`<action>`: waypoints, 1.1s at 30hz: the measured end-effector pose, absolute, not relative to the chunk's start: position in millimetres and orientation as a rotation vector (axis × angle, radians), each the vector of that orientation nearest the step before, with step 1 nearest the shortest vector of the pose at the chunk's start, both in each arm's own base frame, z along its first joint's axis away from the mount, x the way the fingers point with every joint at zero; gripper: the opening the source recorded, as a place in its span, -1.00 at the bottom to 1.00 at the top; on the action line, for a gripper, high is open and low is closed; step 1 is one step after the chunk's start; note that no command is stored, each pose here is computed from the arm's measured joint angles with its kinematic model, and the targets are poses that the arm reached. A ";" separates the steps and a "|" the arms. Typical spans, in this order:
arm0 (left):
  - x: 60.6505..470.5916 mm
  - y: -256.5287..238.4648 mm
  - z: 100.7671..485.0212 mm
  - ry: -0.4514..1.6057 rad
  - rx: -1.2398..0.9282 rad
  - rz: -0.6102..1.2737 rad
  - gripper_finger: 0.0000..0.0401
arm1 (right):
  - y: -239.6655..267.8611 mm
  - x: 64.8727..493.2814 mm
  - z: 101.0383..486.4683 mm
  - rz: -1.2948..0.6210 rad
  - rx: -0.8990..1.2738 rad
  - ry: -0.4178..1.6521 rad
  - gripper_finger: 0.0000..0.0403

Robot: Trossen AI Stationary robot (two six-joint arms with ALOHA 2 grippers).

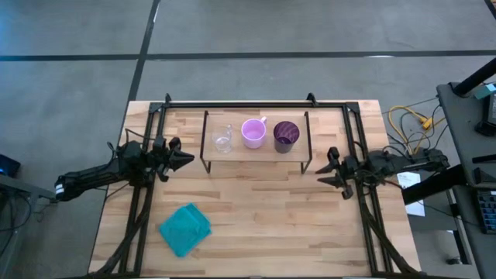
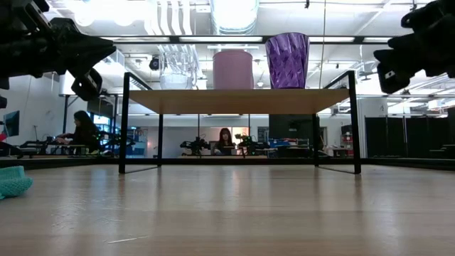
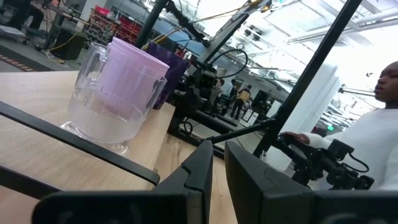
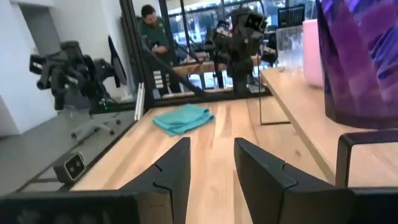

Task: Stack small to large cups/mugs on shelf
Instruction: Return to Home Position

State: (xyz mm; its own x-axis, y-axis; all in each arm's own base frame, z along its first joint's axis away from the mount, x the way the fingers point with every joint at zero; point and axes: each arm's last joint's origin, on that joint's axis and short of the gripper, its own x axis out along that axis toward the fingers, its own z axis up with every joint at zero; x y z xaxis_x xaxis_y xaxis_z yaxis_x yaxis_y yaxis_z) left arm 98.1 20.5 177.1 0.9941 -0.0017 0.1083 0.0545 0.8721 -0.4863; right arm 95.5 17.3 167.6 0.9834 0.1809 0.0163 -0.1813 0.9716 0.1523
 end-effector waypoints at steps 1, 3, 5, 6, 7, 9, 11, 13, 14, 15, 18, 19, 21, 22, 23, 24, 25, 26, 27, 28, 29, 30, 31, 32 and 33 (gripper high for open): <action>98.1 20.5 177.2 -0.106 -0.511 -0.030 -0.85 | 17.4 95.7 167.1 0.183 0.149 0.003 -0.41; 98.2 20.4 177.1 -0.105 -0.510 -0.030 -0.85 | 17.4 95.5 167.4 0.183 0.132 -0.001 -0.41; 98.2 20.4 177.1 -0.105 -0.511 -0.030 -0.85 | 17.4 95.5 167.5 0.184 0.124 -0.003 -0.41; 98.2 20.4 177.2 -0.106 -0.510 -0.030 -0.85 | 17.4 95.5 167.4 0.184 0.123 -0.003 -0.41; 98.2 20.4 177.2 -0.106 -0.510 -0.030 -0.85 | 17.4 95.5 167.4 0.184 0.122 -0.003 -0.41; 98.2 20.4 177.2 -0.106 -0.510 -0.030 -0.85 | 17.4 95.5 167.4 0.183 0.112 -0.004 -0.41; 98.1 20.4 177.2 -0.106 -0.510 -0.030 -0.85 | 17.4 95.5 167.4 0.183 0.105 -0.005 -0.41; 98.2 20.5 177.0 -0.105 -0.511 -0.030 -0.85 | 17.3 95.5 167.4 0.183 0.106 -0.004 -0.41; 98.2 20.5 177.0 -0.105 -0.511 -0.030 -0.85 | 17.4 95.5 167.4 0.183 0.111 -0.004 -0.41; 98.2 20.5 177.0 -0.105 -0.510 -0.030 -0.85 | 17.3 95.5 167.4 0.183 0.118 -0.004 -0.41; 98.2 20.5 177.0 -0.105 -0.511 -0.030 -0.85 | 17.3 95.5 167.4 0.182 0.138 -0.001 -0.41; 98.2 20.5 177.0 -0.105 -0.511 -0.030 -0.85 | 17.4 95.7 167.2 0.182 0.142 0.001 -0.41; 98.2 20.5 177.0 -0.106 -0.510 -0.030 -0.85 | 17.4 95.7 167.2 0.182 0.147 0.002 -0.41; 98.2 20.5 177.0 -0.105 -0.511 -0.030 -0.85 | 17.3 95.7 167.2 0.182 0.147 0.002 -0.41; 98.2 20.5 177.0 -0.105 -0.511 -0.030 -0.85 | 17.4 95.7 167.2 0.182 0.147 0.002 -0.41; 98.2 20.5 177.0 -0.105 -0.511 -0.030 -0.85 | 17.4 95.7 167.2 0.182 0.147 0.002 -0.41; 98.2 20.5 177.0 -0.105 -0.510 -0.030 -0.85 | 17.3 95.7 167.2 0.182 0.148 0.002 -0.41; 98.2 20.5 177.0 -0.105 -0.511 -0.030 -0.85 | 17.3 95.7 167.3 0.181 0.150 0.002 -0.41; 98.2 20.5 177.0 -0.105 -0.511 -0.029 -0.85 | 17.3 95.7 167.4 0.181 0.150 0.002 -0.41; 98.2 20.5 177.0 -0.105 -0.510 -0.029 -0.85 | 17.3 95.7 167.3 0.181 0.150 0.002 -0.41; 98.1 20.5 177.1 -0.106 -0.511 -0.029 -0.85 | 17.3 95.7 167.4 0.179 0.149 0.001 -0.41; 98.2 20.5 177.0 -0.105 -0.511 -0.029 -0.85 | 17.3 95.7 167.4 0.179 0.150 0.001 -0.41; 98.2 20.5 177.0 -0.105 -0.511 -0.029 -0.85 | 17.3 95.7 167.4 0.179 0.150 0.002 -0.41; 98.2 20.5 177.0 -0.105 -0.510 -0.029 -0.85 | 17.3 95.7 167.4 0.179 0.153 0.002 -0.41; 98.2 20.5 177.0 -0.106 -0.510 -0.029 -0.85 | 17.3 95.7 167.4 0.179 0.157 0.002 -0.41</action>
State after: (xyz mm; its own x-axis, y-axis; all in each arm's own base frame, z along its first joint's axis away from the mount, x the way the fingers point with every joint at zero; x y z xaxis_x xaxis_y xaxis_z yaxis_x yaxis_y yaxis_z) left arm 98.2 20.5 177.0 0.9941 -0.0017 0.1082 0.0544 0.8723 -0.4860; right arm 95.7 17.3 167.4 0.9840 0.1776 0.0118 -0.1772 0.9718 0.1556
